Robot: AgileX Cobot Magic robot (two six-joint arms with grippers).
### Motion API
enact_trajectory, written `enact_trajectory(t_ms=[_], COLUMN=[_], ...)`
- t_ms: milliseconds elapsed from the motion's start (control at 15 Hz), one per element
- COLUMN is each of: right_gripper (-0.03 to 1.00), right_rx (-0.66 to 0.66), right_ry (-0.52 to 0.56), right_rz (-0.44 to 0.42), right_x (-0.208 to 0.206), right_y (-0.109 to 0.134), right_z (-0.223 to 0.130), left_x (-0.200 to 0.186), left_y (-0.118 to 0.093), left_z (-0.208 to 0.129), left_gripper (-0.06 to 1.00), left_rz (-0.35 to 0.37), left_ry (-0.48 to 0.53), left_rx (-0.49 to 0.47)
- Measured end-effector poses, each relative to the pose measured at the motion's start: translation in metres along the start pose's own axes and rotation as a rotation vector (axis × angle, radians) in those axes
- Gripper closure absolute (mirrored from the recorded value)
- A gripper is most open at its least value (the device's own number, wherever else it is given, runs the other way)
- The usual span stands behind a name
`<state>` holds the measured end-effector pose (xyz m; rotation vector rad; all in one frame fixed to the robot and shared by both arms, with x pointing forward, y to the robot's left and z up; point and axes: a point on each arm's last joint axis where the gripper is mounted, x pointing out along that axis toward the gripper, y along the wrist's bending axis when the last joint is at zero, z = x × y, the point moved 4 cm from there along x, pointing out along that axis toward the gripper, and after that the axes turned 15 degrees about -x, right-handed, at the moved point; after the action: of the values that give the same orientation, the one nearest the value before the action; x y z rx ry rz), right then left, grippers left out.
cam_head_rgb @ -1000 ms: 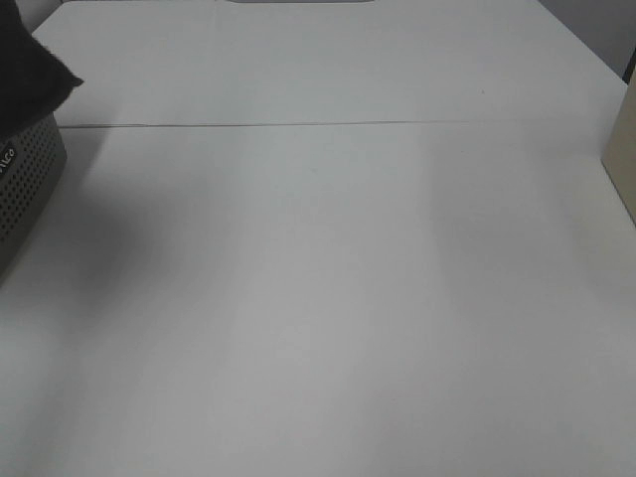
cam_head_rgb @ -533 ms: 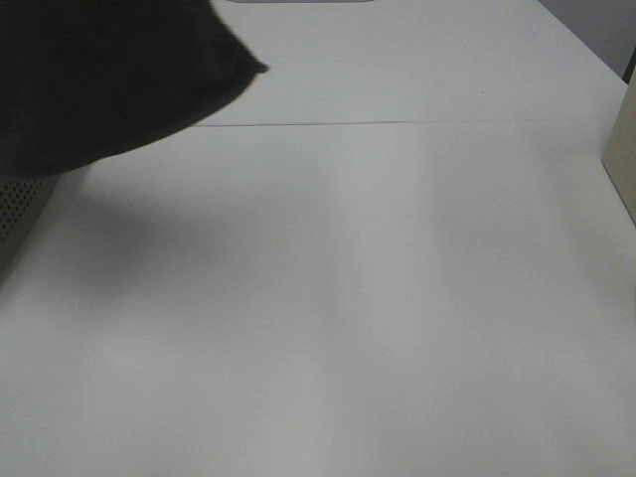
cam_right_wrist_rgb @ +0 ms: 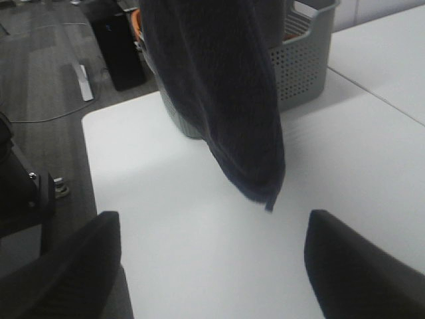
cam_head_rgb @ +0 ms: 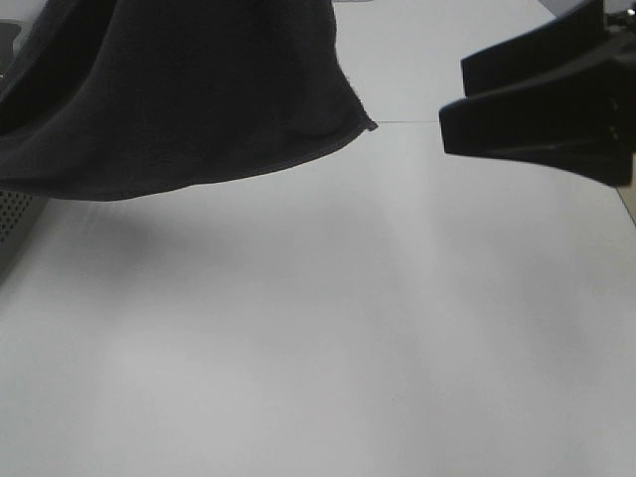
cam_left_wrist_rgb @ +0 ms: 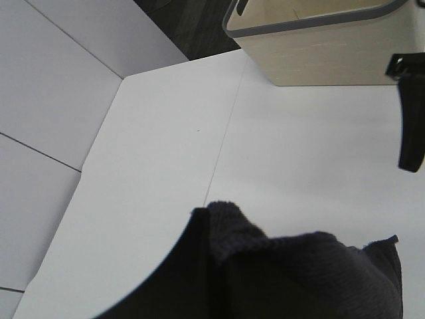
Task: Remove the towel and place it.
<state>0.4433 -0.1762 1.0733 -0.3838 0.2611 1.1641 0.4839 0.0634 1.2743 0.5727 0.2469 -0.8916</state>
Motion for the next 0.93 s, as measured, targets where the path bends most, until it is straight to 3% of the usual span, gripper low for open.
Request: enact_trajectory(t_ms=[200,333,400,467,933], right_gripper=[0.21,0.21,0.21,0.21,0.21], right_rx=[0.037,0.035,0.012,0.009,-0.094], right_ry=[-0.014,-0.007,0.009,0.005,0.147], right_rz=[0.167,0.176,0.176,0.179,0.186], right_x=[0.053,0.06,0.091,0.096,0.093], right_y=[-0.026,-0.027,-0.038,-0.043,-0.044], right_z=[0.003,0.004,0.01,0.013,0.0], left_x=[0.013,0.014,0.024,0.026,0.026], left_y=[-0.002,-0.002,-0.005,-0.006,-0.004], left_z=[0.004,0.004,0.003,0.003,-0.016], left_gripper=[0.94,0.94,0.94,0.94,0.94], left_rz=[-0.017,-0.018,-0.049,-0.054,-0.039], left_ry=[-0.041,-0.041,-0.04,-0.038,0.106], left_rx=[-0.013,-0.015,-0.02,-0.013,-0.001])
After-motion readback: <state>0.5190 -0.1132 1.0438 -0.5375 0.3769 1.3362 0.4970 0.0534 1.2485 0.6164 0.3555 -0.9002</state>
